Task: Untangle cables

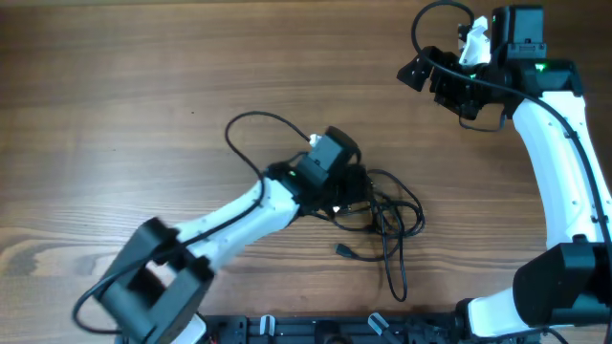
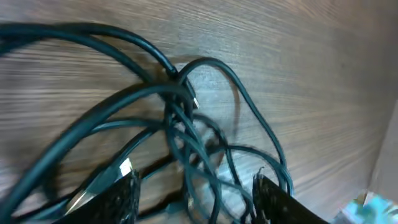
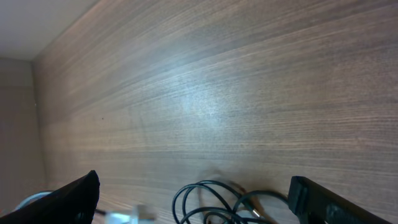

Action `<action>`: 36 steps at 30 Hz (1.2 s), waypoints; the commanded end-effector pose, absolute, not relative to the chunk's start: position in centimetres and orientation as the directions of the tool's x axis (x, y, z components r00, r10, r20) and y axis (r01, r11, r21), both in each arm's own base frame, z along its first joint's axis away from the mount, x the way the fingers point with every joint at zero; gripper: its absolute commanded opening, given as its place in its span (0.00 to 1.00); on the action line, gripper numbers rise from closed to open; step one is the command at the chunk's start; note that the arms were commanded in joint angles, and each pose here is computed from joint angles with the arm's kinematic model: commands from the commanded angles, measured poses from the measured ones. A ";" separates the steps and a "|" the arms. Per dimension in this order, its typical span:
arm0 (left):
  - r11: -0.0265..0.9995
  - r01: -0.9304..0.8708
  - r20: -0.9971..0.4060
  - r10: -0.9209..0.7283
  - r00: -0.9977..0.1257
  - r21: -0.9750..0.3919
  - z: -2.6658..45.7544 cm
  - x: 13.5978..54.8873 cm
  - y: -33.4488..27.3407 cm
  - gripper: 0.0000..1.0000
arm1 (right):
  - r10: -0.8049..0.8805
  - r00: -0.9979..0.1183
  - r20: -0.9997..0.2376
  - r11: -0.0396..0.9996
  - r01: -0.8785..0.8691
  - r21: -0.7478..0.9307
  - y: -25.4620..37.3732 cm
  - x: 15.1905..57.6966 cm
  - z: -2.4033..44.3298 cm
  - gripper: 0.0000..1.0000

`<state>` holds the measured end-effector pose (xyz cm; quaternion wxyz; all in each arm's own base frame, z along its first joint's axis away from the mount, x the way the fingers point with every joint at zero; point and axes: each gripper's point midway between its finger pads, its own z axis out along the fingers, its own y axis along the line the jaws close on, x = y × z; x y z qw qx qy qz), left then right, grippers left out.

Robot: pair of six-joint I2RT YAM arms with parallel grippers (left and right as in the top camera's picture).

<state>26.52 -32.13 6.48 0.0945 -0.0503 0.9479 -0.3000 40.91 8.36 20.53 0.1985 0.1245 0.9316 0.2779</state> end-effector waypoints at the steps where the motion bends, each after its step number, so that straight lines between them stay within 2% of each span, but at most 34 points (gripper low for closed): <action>1: 0.810 -0.139 -0.087 -0.228 -0.970 -0.570 3.5 26.6 -33.3 0.54 | 0.340 -0.880 -0.332 0.826 0.110 0.553 8.0 41.2 21.3 1.00; 3: 0.799 -0.169 -0.070 -0.255 -0.964 -0.576 2.1 27.1 -33.8 0.51 | 0.340 -0.880 -0.332 0.826 0.110 0.553 8.0 41.3 21.3 1.00; 11: 0.792 -0.188 -0.090 -0.293 -0.952 -0.581 1.3 28.1 -34.1 0.19 | 0.333 -0.883 -0.332 0.830 0.108 0.548 8.0 41.1 21.2 1.00; 17: 0.792 -0.181 -0.078 -0.277 -0.958 -0.584 1.4 27.8 -34.1 0.04 | 0.316 -0.890 -0.329 0.835 0.097 0.541 8.1 40.8 21.0 1.00; 24: 0.797 -0.073 -0.164 -0.212 -0.963 -0.599 6.2 29.9 -30.1 0.04 | 0.100 -0.924 -0.369 0.856 -0.108 0.505 13.3 39.0 20.8 1.00; 26: 0.795 -0.014 -0.206 -0.174 -0.963 -0.606 8.4 30.4 -28.2 0.04 | 0.067 -0.927 -0.368 0.853 -0.138 0.504 14.6 38.5 20.8 1.00; 29: 0.796 -0.031 -0.223 -0.206 -0.953 -0.604 10.5 30.7 -25.8 0.04 | 0.039 -0.931 -0.362 0.849 -0.160 0.503 15.6 38.0 20.7 1.00; 34: 0.734 0.101 -0.255 -0.102 -0.961 -0.672 14.7 29.3 -23.8 0.04 | -0.015 -0.936 -0.353 0.841 -0.203 0.502 17.3 36.9 20.6 1.00; 36: 0.736 0.125 -0.252 -0.064 -0.966 -0.665 14.6 28.7 -23.0 0.04 | -0.038 -0.934 -0.354 0.835 -0.224 0.502 18.2 36.4 20.6 1.00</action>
